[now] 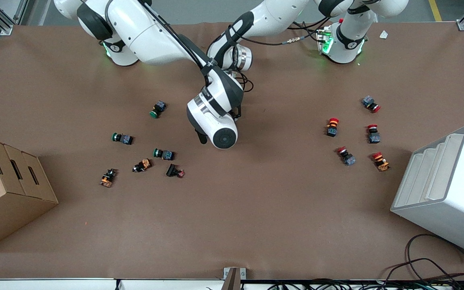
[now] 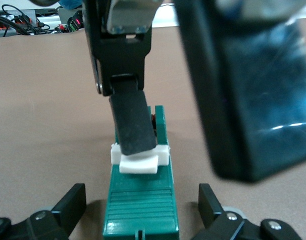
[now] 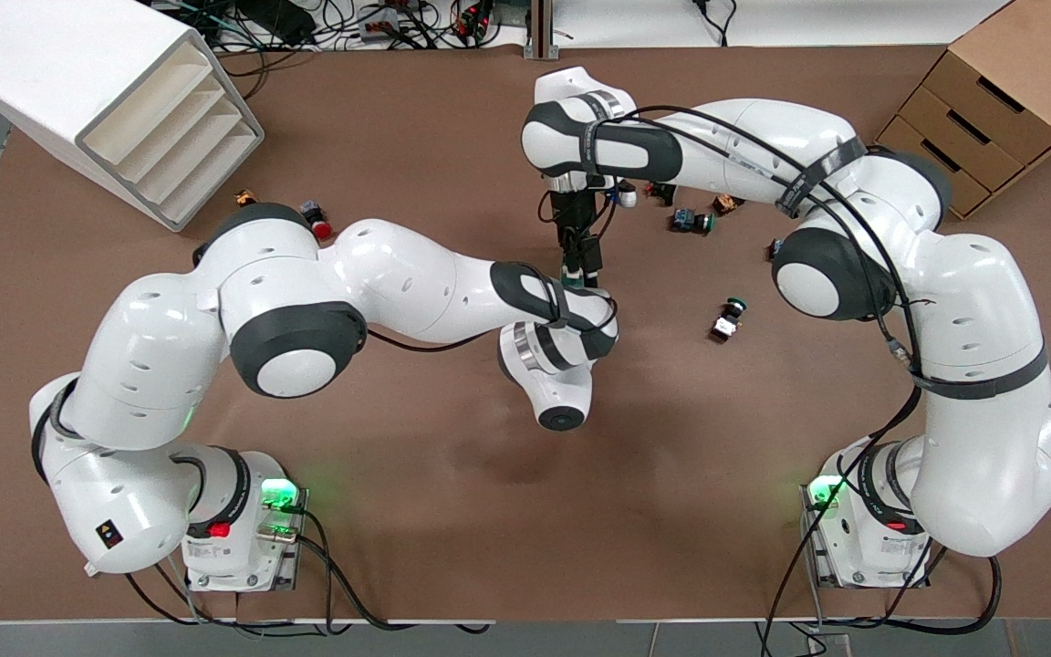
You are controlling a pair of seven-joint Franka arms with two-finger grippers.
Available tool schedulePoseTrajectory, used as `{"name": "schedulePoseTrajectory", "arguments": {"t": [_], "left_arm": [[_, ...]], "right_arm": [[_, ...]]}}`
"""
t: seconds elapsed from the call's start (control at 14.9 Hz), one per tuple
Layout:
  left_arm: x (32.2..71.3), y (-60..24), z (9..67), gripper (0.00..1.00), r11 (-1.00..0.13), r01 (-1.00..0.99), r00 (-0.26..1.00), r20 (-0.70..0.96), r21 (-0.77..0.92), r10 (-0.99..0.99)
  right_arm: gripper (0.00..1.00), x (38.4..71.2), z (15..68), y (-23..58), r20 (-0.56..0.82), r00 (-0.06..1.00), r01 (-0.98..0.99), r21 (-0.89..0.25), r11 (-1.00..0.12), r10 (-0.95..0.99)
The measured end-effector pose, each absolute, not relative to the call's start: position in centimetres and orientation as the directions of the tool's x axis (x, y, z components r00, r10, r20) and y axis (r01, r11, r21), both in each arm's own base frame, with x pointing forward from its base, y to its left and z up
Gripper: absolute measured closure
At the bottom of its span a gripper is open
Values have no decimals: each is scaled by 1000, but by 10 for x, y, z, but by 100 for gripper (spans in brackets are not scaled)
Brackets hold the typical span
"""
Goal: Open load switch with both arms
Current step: 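Press the white lever down with the right gripper fingertip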
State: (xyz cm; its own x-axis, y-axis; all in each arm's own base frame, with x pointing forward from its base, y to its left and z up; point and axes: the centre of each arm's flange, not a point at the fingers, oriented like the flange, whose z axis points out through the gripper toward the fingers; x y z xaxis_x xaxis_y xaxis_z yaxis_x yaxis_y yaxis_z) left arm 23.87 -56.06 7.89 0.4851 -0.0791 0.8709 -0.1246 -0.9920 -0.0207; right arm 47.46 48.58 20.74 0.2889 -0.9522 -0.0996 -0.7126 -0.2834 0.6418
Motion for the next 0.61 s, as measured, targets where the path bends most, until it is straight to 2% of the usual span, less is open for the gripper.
{"name": "schedulePoseTrajectory", "arguments": {"t": [0.61], "left_arm": [[238,-561,79,0,-992,-125,485,871,-20,-78]], "right_arm": [[0,475,206,486,-99,294,-713,640,-287,-951]]}}
